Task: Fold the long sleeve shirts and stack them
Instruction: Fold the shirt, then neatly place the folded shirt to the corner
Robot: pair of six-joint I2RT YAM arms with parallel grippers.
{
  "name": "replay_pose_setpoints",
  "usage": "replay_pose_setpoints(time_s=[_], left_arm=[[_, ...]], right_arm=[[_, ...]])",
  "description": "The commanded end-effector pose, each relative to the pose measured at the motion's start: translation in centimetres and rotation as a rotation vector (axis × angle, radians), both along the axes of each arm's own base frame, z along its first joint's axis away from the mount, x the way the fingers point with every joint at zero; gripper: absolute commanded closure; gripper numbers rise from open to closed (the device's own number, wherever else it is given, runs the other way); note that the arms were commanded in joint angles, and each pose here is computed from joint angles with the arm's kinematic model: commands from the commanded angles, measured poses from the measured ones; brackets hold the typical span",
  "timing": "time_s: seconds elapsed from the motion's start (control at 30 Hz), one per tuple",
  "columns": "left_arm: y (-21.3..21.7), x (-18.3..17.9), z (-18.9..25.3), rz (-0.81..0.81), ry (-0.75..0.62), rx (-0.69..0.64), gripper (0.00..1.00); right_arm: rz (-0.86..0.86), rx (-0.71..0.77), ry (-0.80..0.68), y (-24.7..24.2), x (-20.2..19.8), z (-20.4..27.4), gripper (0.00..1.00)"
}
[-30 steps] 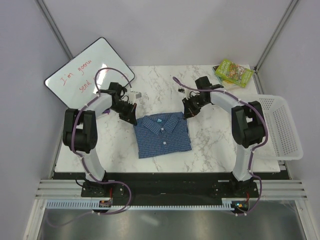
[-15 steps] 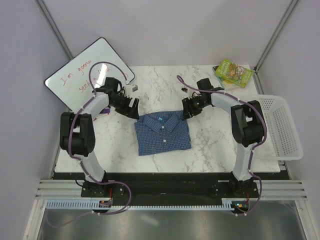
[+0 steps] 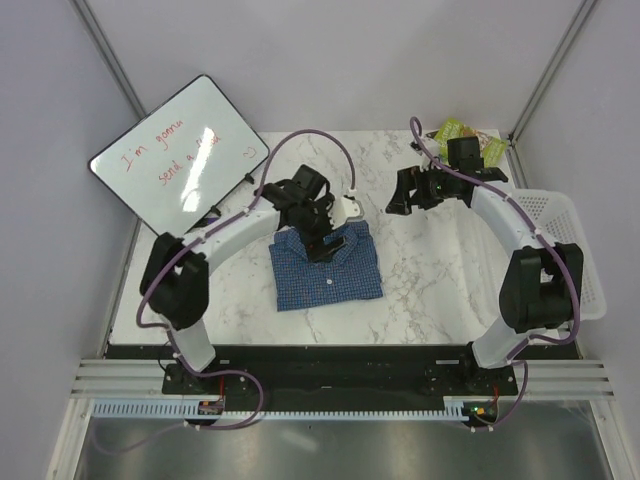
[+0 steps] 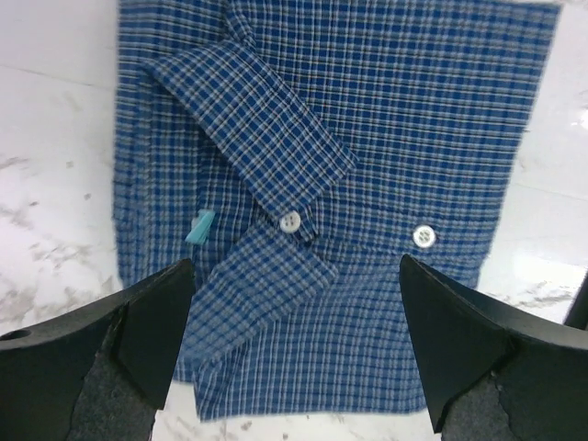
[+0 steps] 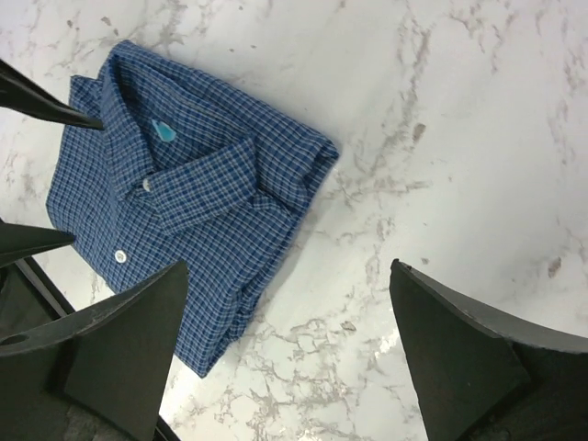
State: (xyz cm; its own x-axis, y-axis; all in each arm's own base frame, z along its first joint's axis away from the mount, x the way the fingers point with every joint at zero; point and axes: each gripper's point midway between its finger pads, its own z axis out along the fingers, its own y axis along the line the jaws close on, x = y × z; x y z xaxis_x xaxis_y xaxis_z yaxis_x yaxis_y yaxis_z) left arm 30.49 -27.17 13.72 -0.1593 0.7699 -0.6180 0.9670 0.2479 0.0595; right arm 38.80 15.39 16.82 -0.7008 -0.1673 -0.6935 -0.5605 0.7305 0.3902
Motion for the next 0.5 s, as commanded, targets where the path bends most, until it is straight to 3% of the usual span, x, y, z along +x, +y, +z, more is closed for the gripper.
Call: replay_pose_setpoints(time_s=[0.0,0.23,0.37,0.47], left_arm=[[-1.3,1.3,-3.6,-0.092,0.016,0.105,0.01],[-0.2,-0.4,-11.1,-0.166,0.111,0.296,0.02],[6.1,-4.4,-14.9,-0.214,0.192,0.452,0.03],[10.7,-6.5,-14.9,-0.204,0.231,0.487,0.04]], right_arm=[[-0.025,-0.007,0.021,-1.9,-1.1,0.0,0.02],[-0.055,-0.028,0.043,-3.6,-0.9,-0.8,0.02],[-0.060,-0.030,0.035,-4.0,-0.9,-0.3,0.02],[-0.061,-0.034,0.024,-4.1,-0.8,0.1,0.02]])
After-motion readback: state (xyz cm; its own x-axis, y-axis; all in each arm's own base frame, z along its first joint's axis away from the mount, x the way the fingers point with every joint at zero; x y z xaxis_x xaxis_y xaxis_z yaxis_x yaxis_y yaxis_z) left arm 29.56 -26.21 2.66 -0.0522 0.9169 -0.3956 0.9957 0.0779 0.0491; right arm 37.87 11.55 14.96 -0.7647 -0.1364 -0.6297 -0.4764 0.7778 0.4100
